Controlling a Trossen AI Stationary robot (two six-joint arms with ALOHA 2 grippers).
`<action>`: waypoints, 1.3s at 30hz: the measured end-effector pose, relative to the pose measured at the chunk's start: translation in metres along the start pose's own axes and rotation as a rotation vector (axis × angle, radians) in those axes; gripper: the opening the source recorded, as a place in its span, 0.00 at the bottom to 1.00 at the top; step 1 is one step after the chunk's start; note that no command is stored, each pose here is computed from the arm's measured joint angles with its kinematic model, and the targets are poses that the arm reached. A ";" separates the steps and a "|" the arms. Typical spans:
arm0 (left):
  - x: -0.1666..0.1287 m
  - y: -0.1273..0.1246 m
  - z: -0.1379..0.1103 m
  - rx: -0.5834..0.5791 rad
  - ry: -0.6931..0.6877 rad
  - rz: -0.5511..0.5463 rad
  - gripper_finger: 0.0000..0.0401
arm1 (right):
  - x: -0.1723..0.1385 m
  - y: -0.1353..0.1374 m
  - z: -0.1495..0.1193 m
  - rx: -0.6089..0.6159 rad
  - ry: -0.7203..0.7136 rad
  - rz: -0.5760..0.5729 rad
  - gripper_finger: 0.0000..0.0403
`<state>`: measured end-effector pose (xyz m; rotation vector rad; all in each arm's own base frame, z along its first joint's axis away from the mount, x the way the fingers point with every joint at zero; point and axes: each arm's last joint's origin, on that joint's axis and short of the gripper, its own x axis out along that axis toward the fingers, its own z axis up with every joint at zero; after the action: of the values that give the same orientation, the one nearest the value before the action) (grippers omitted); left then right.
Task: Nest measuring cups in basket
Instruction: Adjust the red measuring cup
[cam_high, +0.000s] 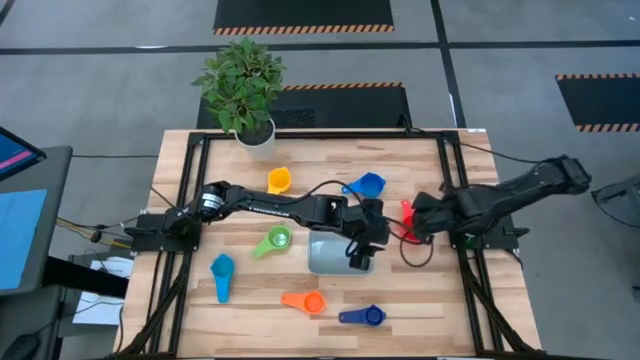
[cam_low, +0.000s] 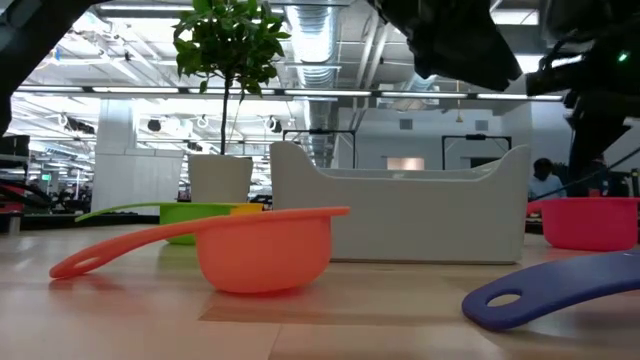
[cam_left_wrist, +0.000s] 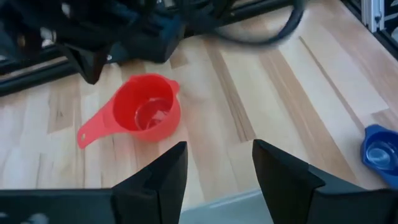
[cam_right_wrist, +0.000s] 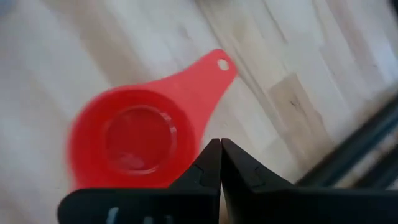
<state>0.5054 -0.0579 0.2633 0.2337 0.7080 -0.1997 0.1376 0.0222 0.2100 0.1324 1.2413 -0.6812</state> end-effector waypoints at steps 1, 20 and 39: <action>0.000 -0.001 -0.001 0.000 0.007 -0.002 0.43 | 0.003 0.001 0.001 -0.003 0.013 -0.020 0.06; -0.001 -0.009 -0.012 -0.016 0.135 -0.037 0.43 | 0.030 0.013 0.011 0.074 0.186 -0.124 0.02; -0.001 -0.009 -0.012 -0.017 0.134 -0.037 0.43 | 0.050 0.044 0.022 0.016 0.187 0.030 0.06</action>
<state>0.4952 -0.0627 0.2538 0.2199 0.8470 -0.2144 0.1871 0.0276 0.1606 0.2317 1.4105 -0.6645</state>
